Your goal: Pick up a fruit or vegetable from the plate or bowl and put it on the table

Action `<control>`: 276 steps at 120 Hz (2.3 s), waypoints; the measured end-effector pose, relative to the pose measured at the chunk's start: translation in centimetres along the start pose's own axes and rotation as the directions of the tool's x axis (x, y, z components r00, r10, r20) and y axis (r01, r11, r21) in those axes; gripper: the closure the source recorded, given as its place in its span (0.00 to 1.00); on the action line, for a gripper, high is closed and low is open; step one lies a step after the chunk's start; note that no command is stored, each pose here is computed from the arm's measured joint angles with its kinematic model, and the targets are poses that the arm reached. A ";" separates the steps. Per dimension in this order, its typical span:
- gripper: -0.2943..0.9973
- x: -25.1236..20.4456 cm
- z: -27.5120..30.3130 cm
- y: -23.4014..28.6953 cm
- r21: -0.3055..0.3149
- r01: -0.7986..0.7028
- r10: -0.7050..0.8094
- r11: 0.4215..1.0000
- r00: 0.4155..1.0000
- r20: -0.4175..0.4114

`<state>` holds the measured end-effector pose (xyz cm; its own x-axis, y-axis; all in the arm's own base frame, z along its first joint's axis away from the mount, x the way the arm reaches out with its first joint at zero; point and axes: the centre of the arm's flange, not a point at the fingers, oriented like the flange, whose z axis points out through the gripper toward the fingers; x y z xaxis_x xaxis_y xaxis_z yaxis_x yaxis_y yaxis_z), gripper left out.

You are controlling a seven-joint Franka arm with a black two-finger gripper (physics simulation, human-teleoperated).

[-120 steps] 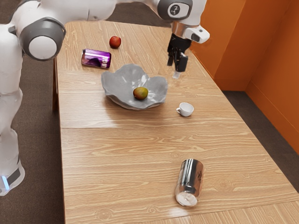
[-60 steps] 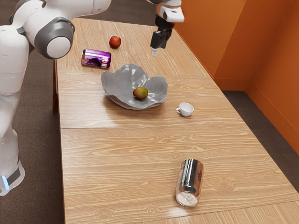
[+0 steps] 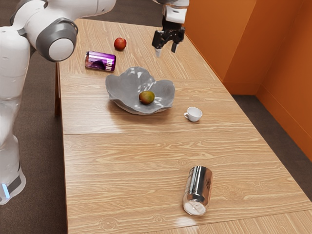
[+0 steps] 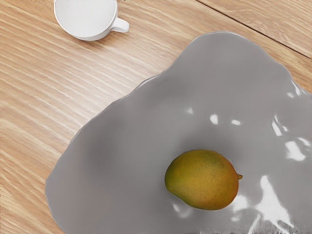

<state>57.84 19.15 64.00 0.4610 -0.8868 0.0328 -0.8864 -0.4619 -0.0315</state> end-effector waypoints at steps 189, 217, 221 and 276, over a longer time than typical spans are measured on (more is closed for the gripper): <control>0.23 0.3 0.0 0.0 -0.001 -0.271 0.271 0.962 0.962 0.001; 0.23 0.2 0.0 0.0 -0.001 -0.278 0.278 0.961 0.961 0.001; 0.23 0.3 0.0 0.0 -0.001 -0.279 0.279 0.960 0.960 0.001; 0.23 0.3 0.0 0.1 -0.001 -0.286 0.286 0.958 0.958 0.001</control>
<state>57.94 18.83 63.97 0.1880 -0.9819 0.0214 -0.9813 -0.1887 -0.0381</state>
